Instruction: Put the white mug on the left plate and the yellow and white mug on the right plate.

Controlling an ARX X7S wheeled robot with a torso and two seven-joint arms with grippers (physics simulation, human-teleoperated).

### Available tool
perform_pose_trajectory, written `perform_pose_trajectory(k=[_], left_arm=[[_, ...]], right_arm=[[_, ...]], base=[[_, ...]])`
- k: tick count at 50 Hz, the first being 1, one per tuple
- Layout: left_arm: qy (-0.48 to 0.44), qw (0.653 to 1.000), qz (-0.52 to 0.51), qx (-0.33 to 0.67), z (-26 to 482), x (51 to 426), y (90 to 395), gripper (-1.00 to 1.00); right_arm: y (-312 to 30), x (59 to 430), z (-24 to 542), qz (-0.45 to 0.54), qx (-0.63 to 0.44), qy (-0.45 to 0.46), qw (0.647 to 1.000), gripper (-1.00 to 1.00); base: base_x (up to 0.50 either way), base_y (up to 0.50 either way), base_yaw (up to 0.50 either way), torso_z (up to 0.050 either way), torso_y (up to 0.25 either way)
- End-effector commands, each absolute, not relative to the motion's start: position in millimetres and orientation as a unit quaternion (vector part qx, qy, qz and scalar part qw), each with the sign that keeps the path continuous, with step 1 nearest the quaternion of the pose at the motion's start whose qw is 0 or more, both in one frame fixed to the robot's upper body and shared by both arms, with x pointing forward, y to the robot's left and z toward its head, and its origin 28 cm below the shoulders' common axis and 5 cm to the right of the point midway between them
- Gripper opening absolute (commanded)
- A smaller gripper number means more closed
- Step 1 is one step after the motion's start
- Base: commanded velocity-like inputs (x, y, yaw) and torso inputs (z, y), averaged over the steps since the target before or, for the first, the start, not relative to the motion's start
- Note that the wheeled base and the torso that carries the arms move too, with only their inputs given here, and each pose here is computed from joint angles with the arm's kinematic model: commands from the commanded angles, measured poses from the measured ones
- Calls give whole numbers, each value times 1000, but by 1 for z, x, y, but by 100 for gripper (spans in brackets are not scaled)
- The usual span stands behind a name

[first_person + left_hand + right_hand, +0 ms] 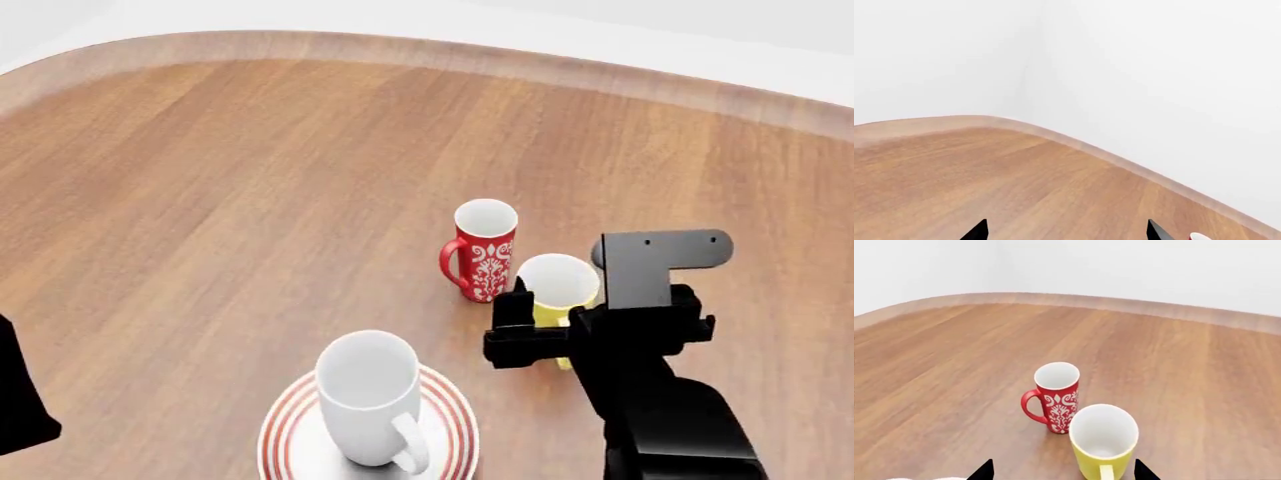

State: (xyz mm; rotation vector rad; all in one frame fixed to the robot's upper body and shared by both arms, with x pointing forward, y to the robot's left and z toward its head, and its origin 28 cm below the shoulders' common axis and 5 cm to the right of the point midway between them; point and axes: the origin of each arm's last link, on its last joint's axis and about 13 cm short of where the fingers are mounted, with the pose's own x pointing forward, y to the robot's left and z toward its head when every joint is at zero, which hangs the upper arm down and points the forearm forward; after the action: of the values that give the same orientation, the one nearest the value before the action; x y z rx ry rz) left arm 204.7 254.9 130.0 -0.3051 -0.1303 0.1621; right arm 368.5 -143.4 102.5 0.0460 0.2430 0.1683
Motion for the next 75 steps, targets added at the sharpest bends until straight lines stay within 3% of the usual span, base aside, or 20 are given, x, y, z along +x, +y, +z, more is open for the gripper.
perform_pose_trajectory(k=[1,5,22,32,46,75], left_arm=[[-67,983,81,-150,129,206,256,100],[-67,983,66,-155,128,207,257,100],[-66,983,51,-165,128,207,254,100],[-72,984,53,-152,128,206,254,100],[-65,982,69,-164,129,207,255,100],[-83,983,77,-144,129,206,256,100]], right_arm=[[-142,382,103,89,26,128,988,100],[-139,402,101,85,32,143,986,100],[-148,406,119,30,2,189,981,100],[-147,409,129,32,-5,184,982,100],[-147,419,146,22,-34,82,996,100],[-145,415,135,26,-12,97,995,100]], base=[[0,0,0,0,0],[0,0,0,0,0],[0,0,0,0,0],[0,0,0,1,-158],[0,0,0,0,0],[0,0,0,0,-114]])
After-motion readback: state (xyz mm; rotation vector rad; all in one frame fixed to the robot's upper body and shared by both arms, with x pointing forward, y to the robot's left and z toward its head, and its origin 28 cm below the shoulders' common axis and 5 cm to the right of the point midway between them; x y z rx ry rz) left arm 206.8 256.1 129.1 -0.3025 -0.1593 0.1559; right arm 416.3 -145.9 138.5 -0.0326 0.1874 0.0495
